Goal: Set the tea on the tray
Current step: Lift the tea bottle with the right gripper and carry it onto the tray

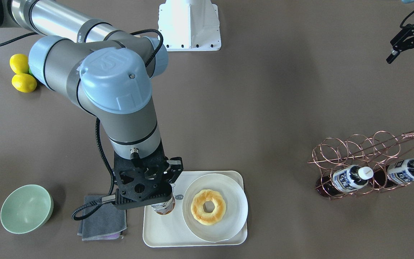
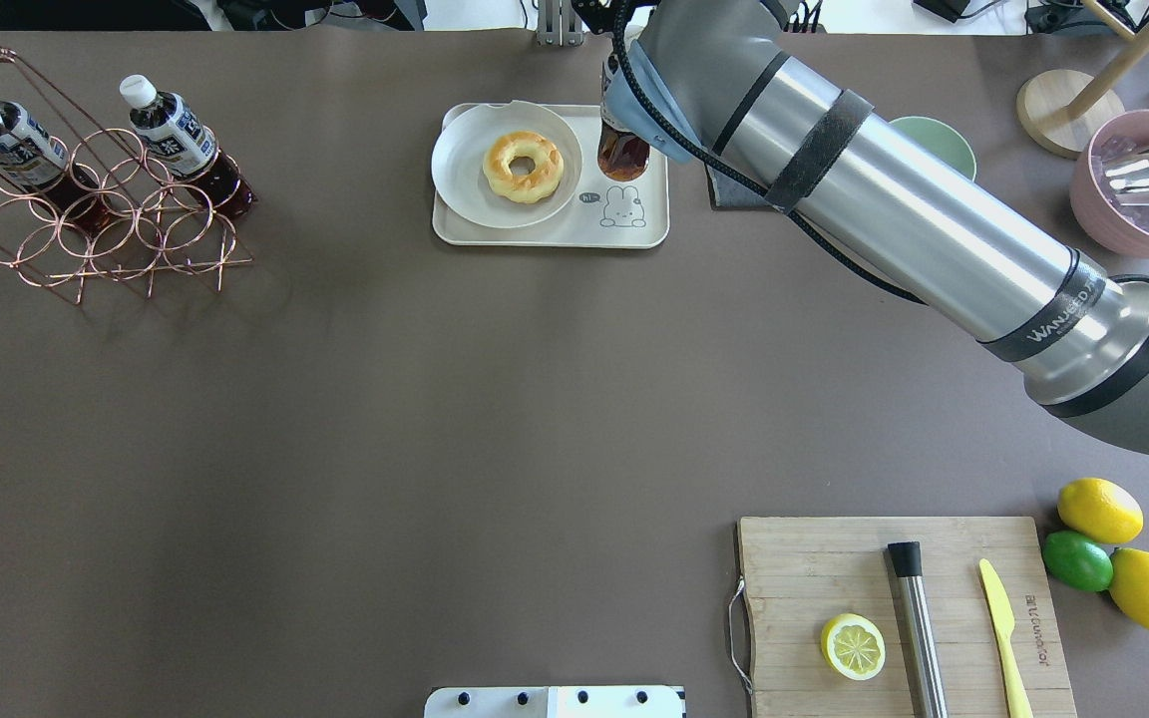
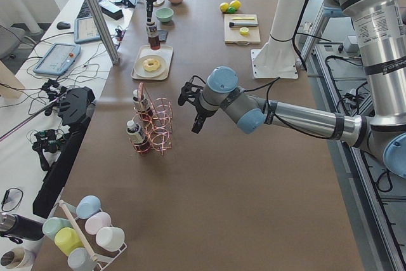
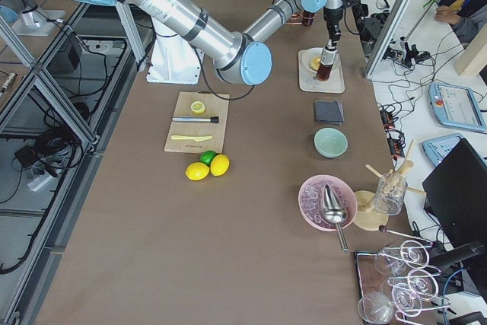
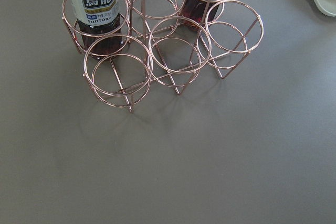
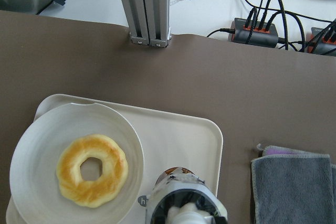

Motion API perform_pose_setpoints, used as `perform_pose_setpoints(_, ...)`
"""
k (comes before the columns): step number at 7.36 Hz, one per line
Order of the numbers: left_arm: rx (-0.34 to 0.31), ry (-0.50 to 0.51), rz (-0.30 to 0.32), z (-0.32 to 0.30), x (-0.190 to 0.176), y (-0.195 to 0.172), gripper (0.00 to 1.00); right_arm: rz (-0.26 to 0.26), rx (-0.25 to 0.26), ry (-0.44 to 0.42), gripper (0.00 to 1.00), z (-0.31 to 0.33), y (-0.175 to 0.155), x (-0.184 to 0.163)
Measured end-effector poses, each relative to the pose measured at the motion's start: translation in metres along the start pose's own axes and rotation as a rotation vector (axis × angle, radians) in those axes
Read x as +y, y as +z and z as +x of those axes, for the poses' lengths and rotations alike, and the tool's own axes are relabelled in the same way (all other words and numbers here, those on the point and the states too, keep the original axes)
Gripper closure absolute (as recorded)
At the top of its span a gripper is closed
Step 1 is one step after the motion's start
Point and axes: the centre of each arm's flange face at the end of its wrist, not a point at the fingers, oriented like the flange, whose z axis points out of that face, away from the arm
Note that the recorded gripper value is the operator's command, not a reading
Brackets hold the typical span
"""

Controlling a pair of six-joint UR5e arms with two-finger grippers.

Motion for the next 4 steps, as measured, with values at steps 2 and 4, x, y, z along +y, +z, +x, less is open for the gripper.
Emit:
perform_pose_setpoints(2, -0.001, 0.001, 0.008, 0.000, -0.003, -0.002, 0.03, -0.003, -0.006, -0.001, 1.00, 0.003, 0.022, -0.002)
perform_pose_setpoints(4, -0.002, 0.002, 0.011, 0.000, -0.004, -0.002, 0.03, -0.003, -0.015, -0.008, 1.00, 0.001, 0.032, 0.003)
